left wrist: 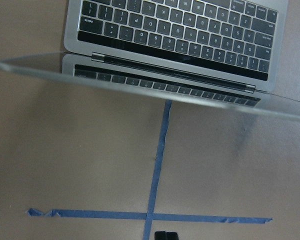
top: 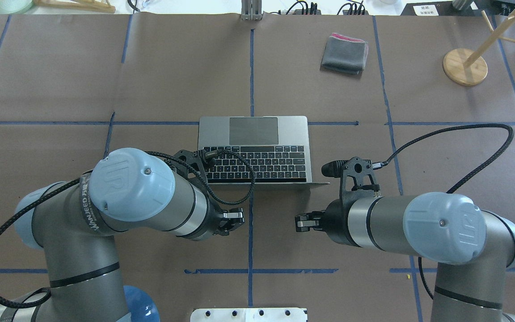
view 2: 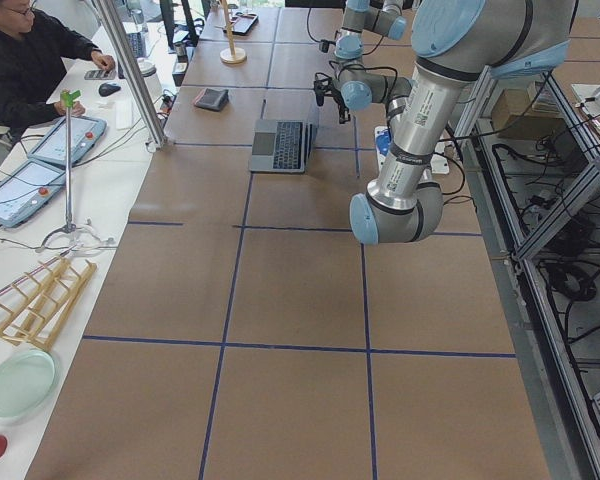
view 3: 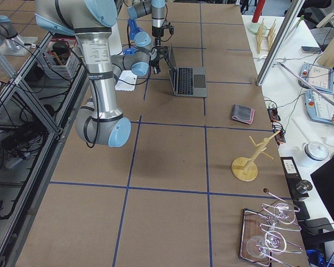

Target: Close laptop

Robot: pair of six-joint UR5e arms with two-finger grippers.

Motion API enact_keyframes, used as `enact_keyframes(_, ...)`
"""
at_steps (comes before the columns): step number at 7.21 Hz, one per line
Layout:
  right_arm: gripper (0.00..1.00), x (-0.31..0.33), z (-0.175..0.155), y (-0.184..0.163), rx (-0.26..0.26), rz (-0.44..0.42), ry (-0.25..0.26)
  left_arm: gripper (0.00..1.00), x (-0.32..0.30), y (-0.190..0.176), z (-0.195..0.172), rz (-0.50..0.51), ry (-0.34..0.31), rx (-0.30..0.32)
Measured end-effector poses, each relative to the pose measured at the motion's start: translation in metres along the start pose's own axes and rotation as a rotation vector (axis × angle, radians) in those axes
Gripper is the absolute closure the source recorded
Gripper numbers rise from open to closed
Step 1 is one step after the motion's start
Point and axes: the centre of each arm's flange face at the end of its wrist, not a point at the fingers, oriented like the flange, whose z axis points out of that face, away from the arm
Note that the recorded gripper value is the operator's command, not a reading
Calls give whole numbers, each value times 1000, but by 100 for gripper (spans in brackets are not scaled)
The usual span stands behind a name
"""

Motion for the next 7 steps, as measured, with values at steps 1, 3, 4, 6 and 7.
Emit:
enact_keyframes(1, 100, 4, 1, -7, 13, 5, 11, 98, -1, -8, -1, -8, -2, 13)
enact_keyframes(3, 100, 5, 10, -23, 34, 13, 28, 98, -4, -33, -6, -29, 3, 51)
enact_keyframes(4, 100, 3, 13, -34, 48, 17, 32, 98, -6, -45, -7, -41, 3, 69)
enact_keyframes(6, 100, 10, 10, -57, 85, 33, 43, 98, -6, -72, -10, -60, 15, 106)
enact_keyframes(7, 100, 15, 11, -71, 105, 44, 56, 98, -2, -84, -8, -69, 15, 120)
